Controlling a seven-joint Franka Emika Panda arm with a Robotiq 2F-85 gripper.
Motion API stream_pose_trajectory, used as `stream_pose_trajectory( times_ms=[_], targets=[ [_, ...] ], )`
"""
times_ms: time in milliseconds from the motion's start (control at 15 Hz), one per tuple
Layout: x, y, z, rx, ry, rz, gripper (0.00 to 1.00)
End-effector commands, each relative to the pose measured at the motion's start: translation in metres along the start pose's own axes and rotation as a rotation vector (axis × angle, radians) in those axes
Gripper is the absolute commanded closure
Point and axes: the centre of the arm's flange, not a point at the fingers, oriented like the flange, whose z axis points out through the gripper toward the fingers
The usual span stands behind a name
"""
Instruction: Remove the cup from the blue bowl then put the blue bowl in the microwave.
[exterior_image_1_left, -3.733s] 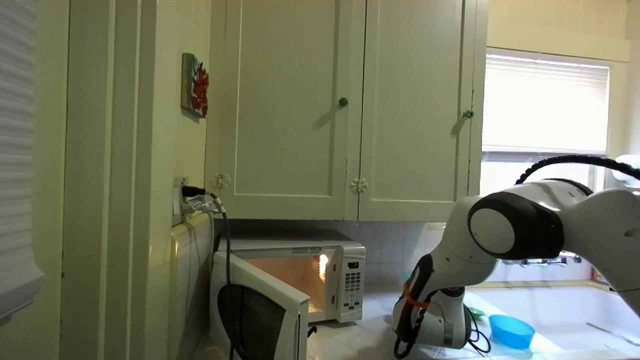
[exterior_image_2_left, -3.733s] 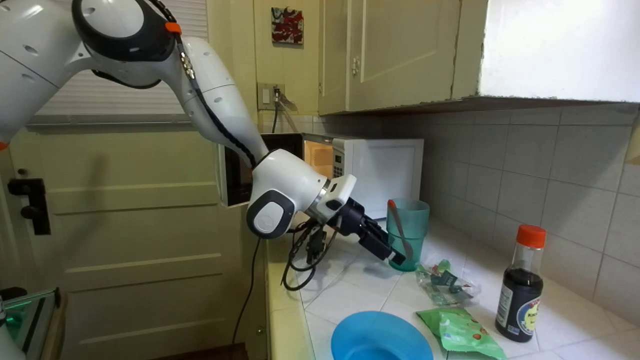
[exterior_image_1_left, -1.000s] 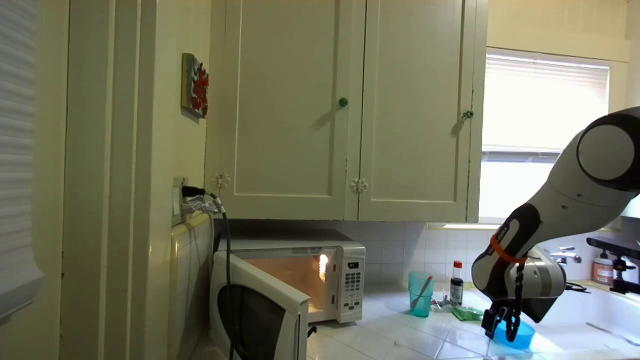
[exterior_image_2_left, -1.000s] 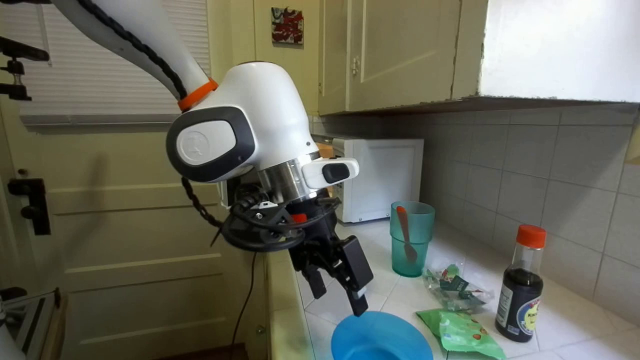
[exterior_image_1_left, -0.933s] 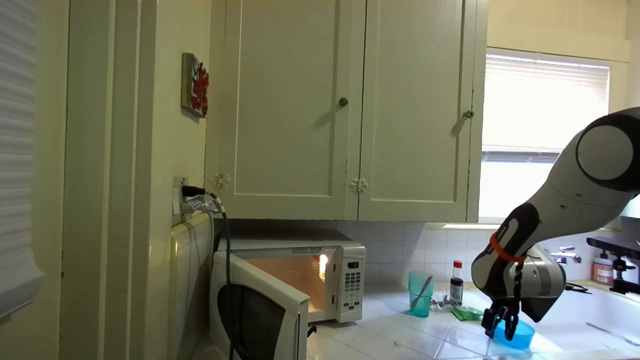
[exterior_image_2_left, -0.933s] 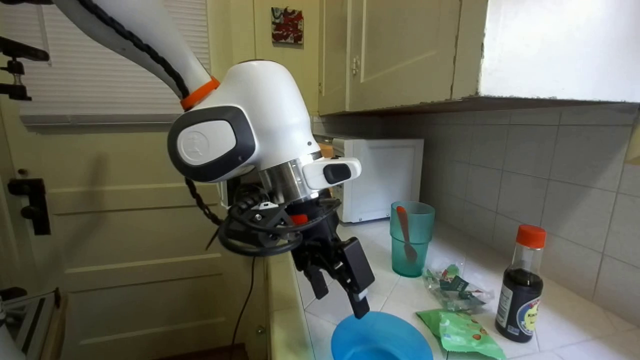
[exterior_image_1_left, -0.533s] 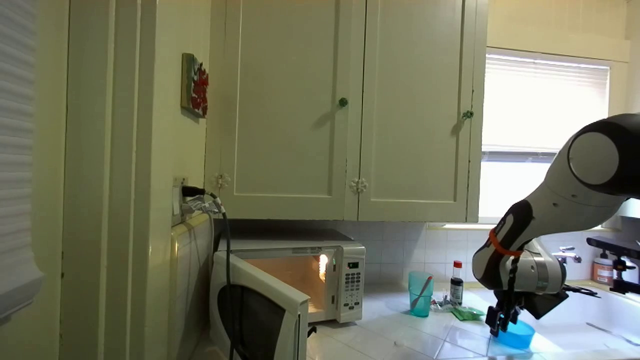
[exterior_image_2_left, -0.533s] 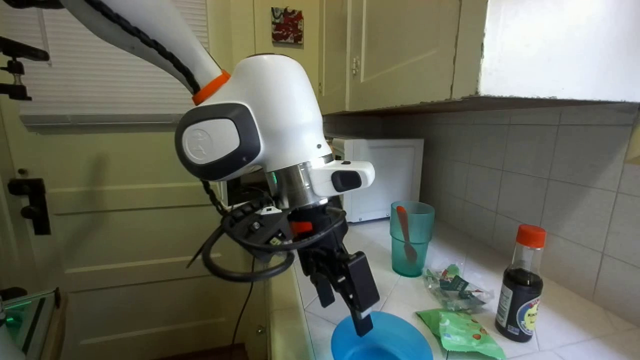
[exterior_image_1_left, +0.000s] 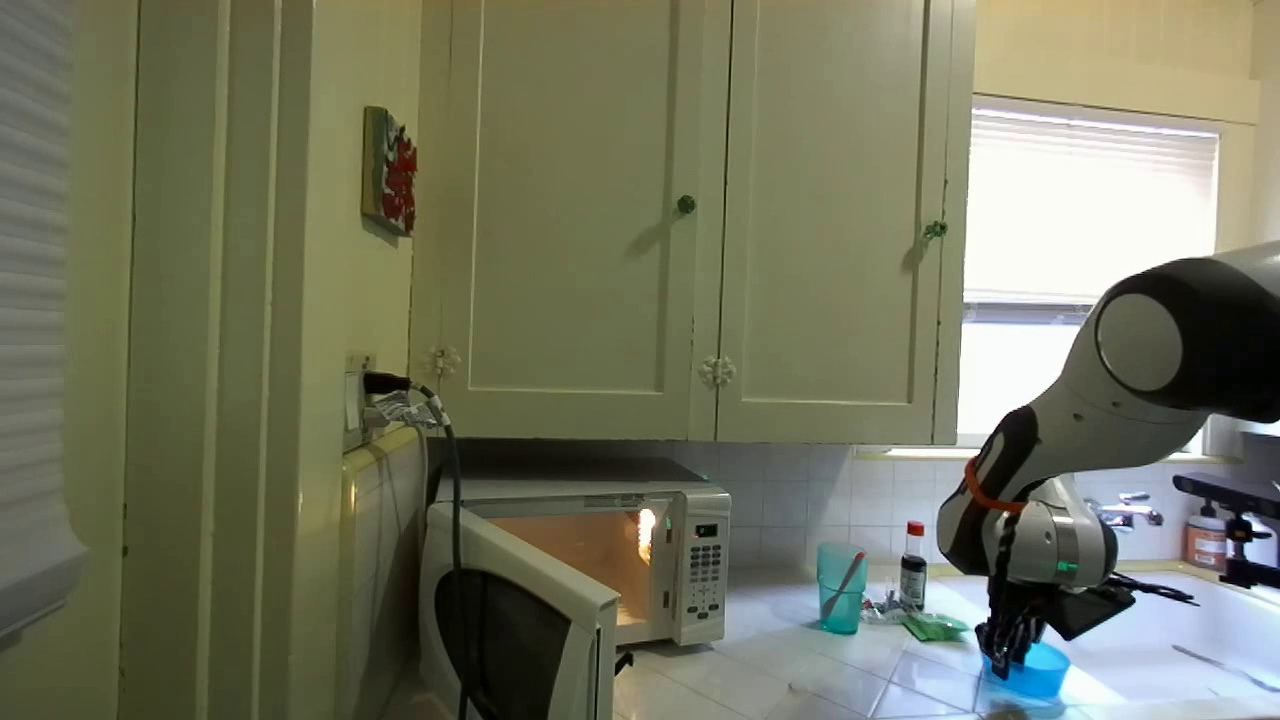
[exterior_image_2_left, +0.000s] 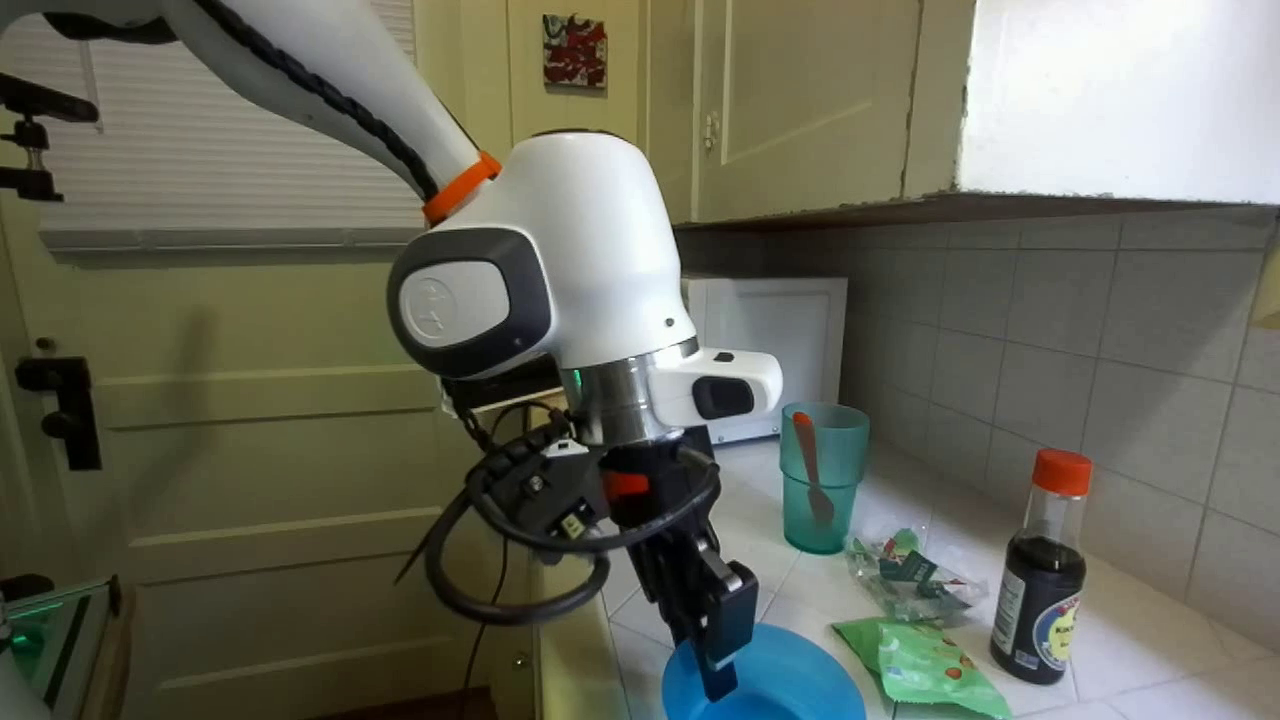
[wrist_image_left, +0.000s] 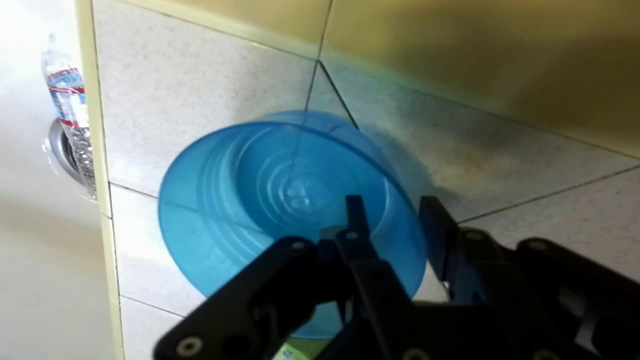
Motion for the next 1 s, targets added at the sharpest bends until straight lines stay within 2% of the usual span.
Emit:
stream_pose_trajectory(
  times_ms=[0, 67, 333, 667, 933],
  targets=[
    [0.006, 0.005, 0.008, 0.012, -0.015, -0.017, 0.96],
    [0.005, 0.0, 0.004, 0.005, -0.012, -0.047, 1.0],
    [-0.002, -0.037, -0.014, 0.043, 0.003, -0.268, 0.99],
    [-0.009, -0.104, -0.043, 0.119, 0.05, -0.529, 0.99],
    [-0.007, -0.157, -0.065, 0.14, 0.122, -0.747, 0.99]
  ],
)
